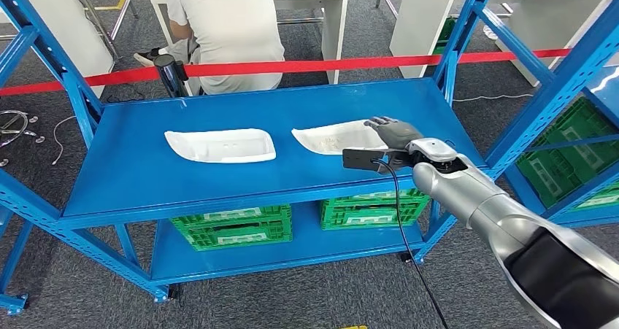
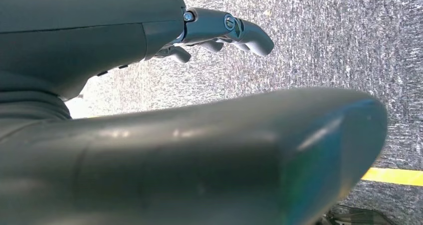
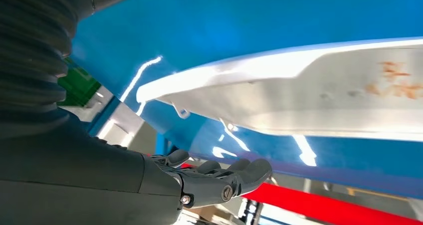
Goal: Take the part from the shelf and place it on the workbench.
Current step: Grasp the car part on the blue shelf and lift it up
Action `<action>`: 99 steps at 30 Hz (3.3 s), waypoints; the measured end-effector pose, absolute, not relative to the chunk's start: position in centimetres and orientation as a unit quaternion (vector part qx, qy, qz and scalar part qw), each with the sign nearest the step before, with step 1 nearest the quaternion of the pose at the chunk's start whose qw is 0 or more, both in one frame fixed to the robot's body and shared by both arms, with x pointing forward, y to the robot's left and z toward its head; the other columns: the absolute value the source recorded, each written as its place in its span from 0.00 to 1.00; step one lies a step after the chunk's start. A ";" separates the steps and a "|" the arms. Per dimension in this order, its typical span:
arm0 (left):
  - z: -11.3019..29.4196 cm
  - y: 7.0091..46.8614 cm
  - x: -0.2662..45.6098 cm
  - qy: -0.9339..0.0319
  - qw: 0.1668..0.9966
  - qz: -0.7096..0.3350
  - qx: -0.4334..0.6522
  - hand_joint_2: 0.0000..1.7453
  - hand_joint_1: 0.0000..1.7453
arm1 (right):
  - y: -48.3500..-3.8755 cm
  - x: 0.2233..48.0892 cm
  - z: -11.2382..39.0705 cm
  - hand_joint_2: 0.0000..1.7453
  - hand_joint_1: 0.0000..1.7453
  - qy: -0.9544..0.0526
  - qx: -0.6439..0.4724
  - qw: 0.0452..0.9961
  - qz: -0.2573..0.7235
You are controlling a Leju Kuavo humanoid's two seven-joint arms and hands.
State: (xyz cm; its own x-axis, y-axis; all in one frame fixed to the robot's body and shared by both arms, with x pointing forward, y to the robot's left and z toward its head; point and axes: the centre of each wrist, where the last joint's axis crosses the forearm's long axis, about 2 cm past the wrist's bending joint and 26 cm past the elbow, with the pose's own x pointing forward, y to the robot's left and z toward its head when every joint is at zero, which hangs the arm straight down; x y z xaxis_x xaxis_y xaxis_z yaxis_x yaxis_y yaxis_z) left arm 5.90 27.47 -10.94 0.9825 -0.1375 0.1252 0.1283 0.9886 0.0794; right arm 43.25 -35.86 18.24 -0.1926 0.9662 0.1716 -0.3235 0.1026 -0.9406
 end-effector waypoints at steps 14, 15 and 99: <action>-11.0 27.5 5.8 -0.069 0.995 -0.066 0.036 0.00 0.00 | -34.8 43.5 15.7 1.00 0.98 -0.488 -0.332 0.571 0.571; -11.0 27.5 5.7 -0.069 0.995 -0.066 0.036 0.00 0.00 | -34.6 43.5 15.4 1.00 0.98 -0.486 -0.330 0.573 0.572; -10.9 26.3 5.4 -0.087 0.995 -0.046 0.030 1.00 0.00 | -38.2 23.4 23.1 1.00 1.00 -0.866 -0.242 0.321 0.297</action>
